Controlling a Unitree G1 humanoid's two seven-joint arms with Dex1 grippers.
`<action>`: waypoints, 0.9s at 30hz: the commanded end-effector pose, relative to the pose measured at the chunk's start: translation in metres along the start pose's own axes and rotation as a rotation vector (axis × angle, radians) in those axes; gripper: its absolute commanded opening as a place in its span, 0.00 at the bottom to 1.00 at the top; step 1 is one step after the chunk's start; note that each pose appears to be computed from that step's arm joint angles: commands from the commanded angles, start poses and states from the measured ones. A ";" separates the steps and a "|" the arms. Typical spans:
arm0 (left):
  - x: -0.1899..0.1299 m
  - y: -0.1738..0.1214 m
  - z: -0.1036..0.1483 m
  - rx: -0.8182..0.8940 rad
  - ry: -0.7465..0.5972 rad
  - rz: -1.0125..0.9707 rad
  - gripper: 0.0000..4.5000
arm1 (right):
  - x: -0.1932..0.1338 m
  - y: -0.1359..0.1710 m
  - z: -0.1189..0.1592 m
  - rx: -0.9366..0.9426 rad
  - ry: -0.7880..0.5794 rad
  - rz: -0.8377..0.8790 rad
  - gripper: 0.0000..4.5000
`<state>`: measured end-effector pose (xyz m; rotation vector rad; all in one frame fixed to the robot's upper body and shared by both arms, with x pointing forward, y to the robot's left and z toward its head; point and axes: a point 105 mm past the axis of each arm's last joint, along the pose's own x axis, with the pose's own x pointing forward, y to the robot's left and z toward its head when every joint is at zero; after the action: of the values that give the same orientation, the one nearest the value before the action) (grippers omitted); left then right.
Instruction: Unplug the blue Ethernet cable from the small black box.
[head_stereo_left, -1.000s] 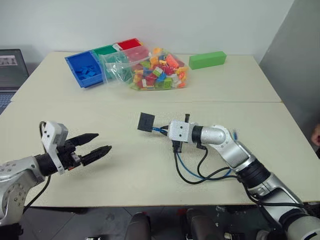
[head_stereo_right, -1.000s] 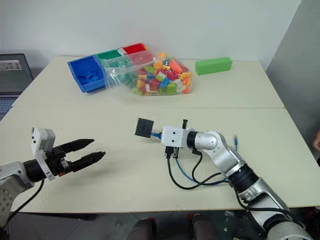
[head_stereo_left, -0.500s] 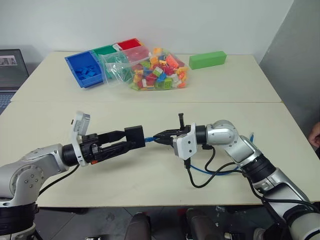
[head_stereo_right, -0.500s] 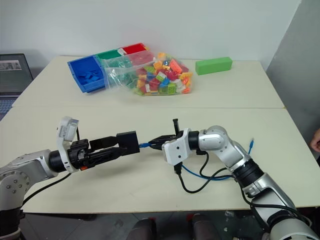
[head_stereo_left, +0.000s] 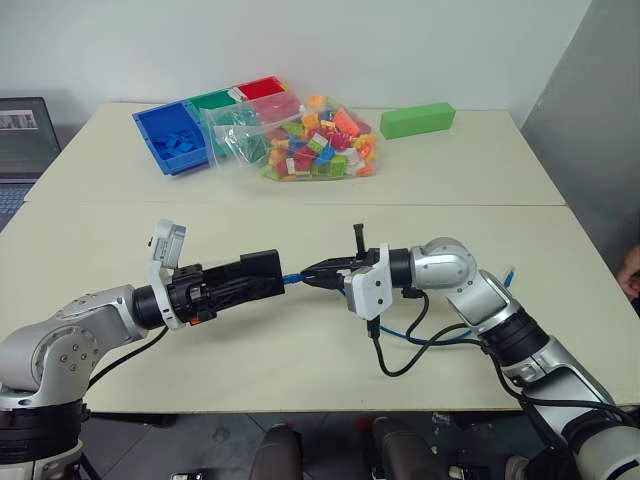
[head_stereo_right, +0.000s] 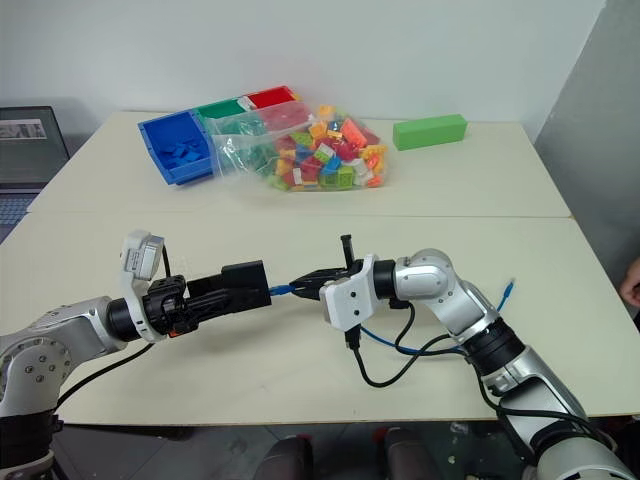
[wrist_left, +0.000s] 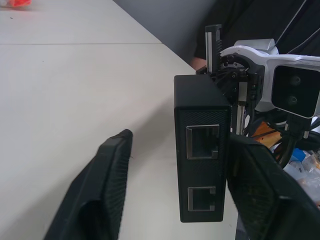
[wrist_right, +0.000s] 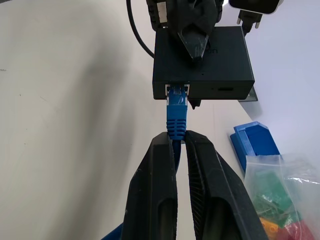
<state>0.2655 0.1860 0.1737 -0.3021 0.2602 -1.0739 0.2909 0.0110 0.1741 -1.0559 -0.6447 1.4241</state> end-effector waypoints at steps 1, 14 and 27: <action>0.001 -0.005 0.010 0.024 -0.032 -0.031 0.42 | -0.004 -0.013 0.013 -0.042 -0.037 -0.041 0.01; 0.003 -0.008 0.006 0.025 0.000 -0.055 0.17 | -0.006 -0.009 0.016 -0.030 -0.042 -0.005 0.21; 0.009 -0.014 0.002 0.109 0.043 -0.133 0.17 | -0.027 -0.010 0.026 0.824 -0.168 -0.092 0.77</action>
<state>0.2607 0.1749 0.1697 -0.2406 0.2699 -1.1813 0.2746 -0.0087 0.1885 -0.3991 -0.1822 1.4995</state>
